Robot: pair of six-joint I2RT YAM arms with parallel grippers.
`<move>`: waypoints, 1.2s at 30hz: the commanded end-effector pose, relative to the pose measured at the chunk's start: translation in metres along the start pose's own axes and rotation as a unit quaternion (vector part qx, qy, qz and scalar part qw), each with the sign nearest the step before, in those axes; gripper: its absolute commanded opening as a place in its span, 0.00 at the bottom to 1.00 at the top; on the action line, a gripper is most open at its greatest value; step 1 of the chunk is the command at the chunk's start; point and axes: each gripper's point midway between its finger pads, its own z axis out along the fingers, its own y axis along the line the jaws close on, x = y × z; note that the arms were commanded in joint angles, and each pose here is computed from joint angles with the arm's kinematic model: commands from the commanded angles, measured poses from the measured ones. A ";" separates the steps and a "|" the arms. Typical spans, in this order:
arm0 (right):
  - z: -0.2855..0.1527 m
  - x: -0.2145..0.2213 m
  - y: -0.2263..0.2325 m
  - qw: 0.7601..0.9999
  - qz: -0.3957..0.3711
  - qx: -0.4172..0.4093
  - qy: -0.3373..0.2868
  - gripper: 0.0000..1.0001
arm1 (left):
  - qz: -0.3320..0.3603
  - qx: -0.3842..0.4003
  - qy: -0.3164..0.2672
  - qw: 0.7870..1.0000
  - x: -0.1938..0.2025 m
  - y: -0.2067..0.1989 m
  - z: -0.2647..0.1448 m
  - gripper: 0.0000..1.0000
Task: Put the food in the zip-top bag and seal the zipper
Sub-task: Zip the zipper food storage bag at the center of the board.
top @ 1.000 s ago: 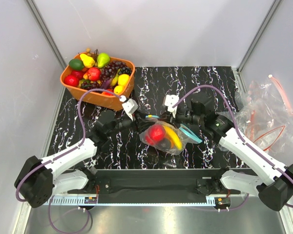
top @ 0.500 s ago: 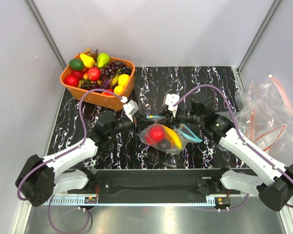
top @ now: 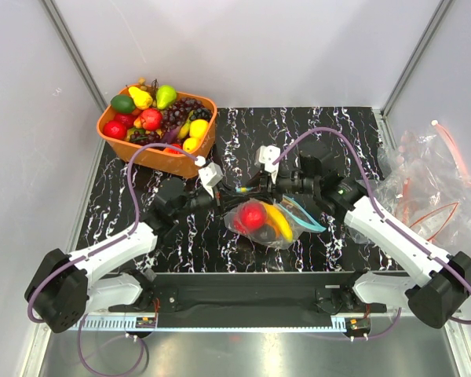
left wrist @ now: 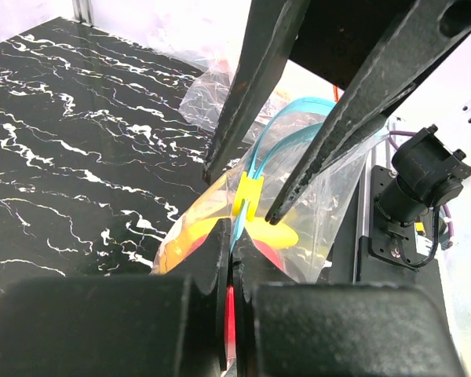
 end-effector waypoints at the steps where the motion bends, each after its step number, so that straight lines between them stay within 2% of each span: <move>1: 0.000 -0.036 0.002 0.999 -0.027 -0.012 -0.044 0.38 | 0.029 0.018 -0.030 0.999 -0.019 -0.004 0.004 0.00; 6: 0.002 -0.034 0.003 0.999 -0.020 -0.018 -0.037 0.30 | 0.028 0.016 -0.027 0.999 -0.019 -0.003 0.005 0.00; 11: 0.003 -0.030 0.007 0.999 -0.018 -0.024 -0.032 0.30 | 0.026 0.015 -0.025 0.999 -0.019 -0.002 0.006 0.00; 12: 0.003 -0.030 0.007 0.999 -0.018 -0.024 -0.033 0.34 | 0.026 0.016 -0.024 0.999 -0.019 -0.002 0.006 0.00; 18: 0.003 -0.027 0.009 0.999 -0.015 -0.027 -0.027 0.34 | 0.030 0.014 -0.027 0.999 -0.021 -0.003 0.004 0.00; 23: 0.003 -0.024 0.008 0.999 -0.016 -0.025 -0.021 0.25 | 0.033 0.015 -0.029 0.999 -0.025 -0.004 0.003 0.00; 29: 0.001 -0.025 0.009 0.999 -0.016 -0.025 -0.018 0.25 | 0.036 0.015 -0.032 0.999 -0.027 -0.007 0.000 0.00; 30: 0.001 -0.025 0.010 0.999 -0.016 -0.025 -0.018 0.27 | 0.037 0.016 -0.033 0.999 -0.028 -0.007 0.000 0.00; 32: 0.000 -0.026 0.009 0.999 -0.016 -0.022 -0.020 0.39 | 0.037 0.017 -0.033 0.999 -0.028 -0.008 0.000 0.00; 33: 0.001 -0.026 0.008 0.999 -0.016 -0.021 -0.021 0.40 | 0.037 0.018 -0.034 0.999 -0.029 -0.008 0.000 0.00; 35: 0.001 -0.026 0.008 0.999 -0.016 -0.021 -0.022 0.38 | 0.037 0.019 -0.033 0.999 -0.029 -0.008 0.000 0.00; 36: 0.001 -0.027 0.009 0.999 -0.016 -0.023 -0.022 0.31 | 0.038 0.018 -0.034 0.999 -0.029 -0.008 0.000 0.00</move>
